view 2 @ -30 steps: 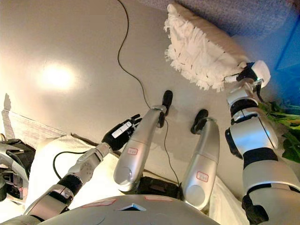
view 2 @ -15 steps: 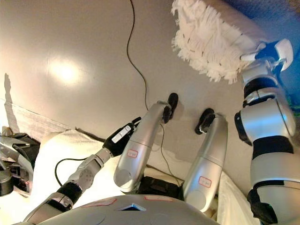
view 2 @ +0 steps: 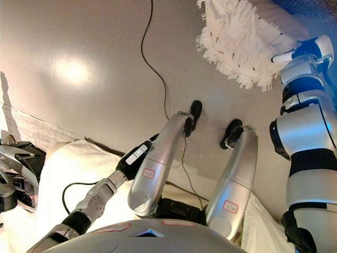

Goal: Pick up the pillow and put it on the sofa.

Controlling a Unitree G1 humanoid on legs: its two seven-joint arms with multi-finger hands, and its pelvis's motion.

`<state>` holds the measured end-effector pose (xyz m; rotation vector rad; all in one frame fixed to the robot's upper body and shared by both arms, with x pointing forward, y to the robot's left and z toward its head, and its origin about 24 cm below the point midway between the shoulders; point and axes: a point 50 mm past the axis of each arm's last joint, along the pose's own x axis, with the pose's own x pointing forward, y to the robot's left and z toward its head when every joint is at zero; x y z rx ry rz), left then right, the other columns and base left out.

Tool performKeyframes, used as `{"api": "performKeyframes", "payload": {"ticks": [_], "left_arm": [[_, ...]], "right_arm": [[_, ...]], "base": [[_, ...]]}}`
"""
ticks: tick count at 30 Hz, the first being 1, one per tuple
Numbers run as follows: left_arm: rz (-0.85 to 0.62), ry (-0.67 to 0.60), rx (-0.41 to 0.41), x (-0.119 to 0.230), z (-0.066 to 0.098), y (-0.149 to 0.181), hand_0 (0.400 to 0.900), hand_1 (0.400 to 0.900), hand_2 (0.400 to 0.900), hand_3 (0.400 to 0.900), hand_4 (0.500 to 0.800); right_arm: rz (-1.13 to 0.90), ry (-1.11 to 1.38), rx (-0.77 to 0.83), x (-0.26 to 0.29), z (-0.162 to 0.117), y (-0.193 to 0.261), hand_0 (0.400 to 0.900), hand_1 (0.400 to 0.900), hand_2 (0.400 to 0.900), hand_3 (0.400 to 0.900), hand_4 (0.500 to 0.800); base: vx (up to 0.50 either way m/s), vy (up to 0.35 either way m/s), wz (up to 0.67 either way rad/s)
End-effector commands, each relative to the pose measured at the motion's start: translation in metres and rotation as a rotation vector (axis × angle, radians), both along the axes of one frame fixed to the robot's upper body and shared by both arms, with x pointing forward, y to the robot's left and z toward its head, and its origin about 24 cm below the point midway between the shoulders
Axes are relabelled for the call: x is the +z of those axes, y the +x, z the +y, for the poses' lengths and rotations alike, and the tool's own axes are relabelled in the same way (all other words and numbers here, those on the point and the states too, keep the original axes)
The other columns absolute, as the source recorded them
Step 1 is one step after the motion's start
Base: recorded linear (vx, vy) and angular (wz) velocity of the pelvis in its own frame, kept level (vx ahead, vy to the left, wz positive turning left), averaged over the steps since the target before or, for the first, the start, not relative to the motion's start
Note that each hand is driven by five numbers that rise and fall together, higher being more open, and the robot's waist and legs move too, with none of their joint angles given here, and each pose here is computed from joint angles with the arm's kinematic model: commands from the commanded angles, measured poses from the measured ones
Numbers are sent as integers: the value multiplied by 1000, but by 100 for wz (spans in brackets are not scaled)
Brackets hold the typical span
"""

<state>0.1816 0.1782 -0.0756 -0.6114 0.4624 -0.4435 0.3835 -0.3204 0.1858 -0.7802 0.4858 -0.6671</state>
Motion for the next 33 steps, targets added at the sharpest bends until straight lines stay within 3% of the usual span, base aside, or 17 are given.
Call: {"api": "performKeyframes", "payload": {"ticks": [1, 5, 6, 7, 8, 24, 33], "left_arm": [[-14, -44, 26, 3, 10, -9, 900, 900, 900, 900, 800], [-14, -50, 28, 3, 11, -11, 900, 900, 900, 900, 800], [-15, -51, 26, 4, 12, -12, 900, 900, 900, 900, 800], [-17, -51, 25, 4, 12, -12, 900, 900, 900, 900, 800], [-18, -51, 25, 4, 12, -12, 900, 900, 900, 900, 800], [-50, -56, 39, 12, 14, -8, 900, 900, 900, 900, 800], [-72, -49, 50, 19, 9, -2, 900, 900, 900, 900, 800]], "right_arm": [[-157, -130, 39, 73, -4, 4, 900, 900, 900, 900, 800], [-158, -142, 51, 79, -3, 4, 900, 900, 900, 900, 800], [-161, -135, 55, 79, -3, 5, 712, 712, 712, 712, 687], [-162, -148, 58, 81, -3, 5, 649, 649, 649, 649, 649], [-162, -150, 59, 81, -4, 4, 400, 400, 400, 400, 500], [-201, -138, -4, 85, -15, -3, 400, 400, 400, 400, 500], [-254, -144, 86, 84, -11, 2, 400, 400, 400, 400, 500]], "base": [[0, 0, 0], [-12, 3, 2], [0, 0, 0], [0, 0, 0], [0, 0, 0], [-27, 0, -1], [-17, -7, -8]]}}
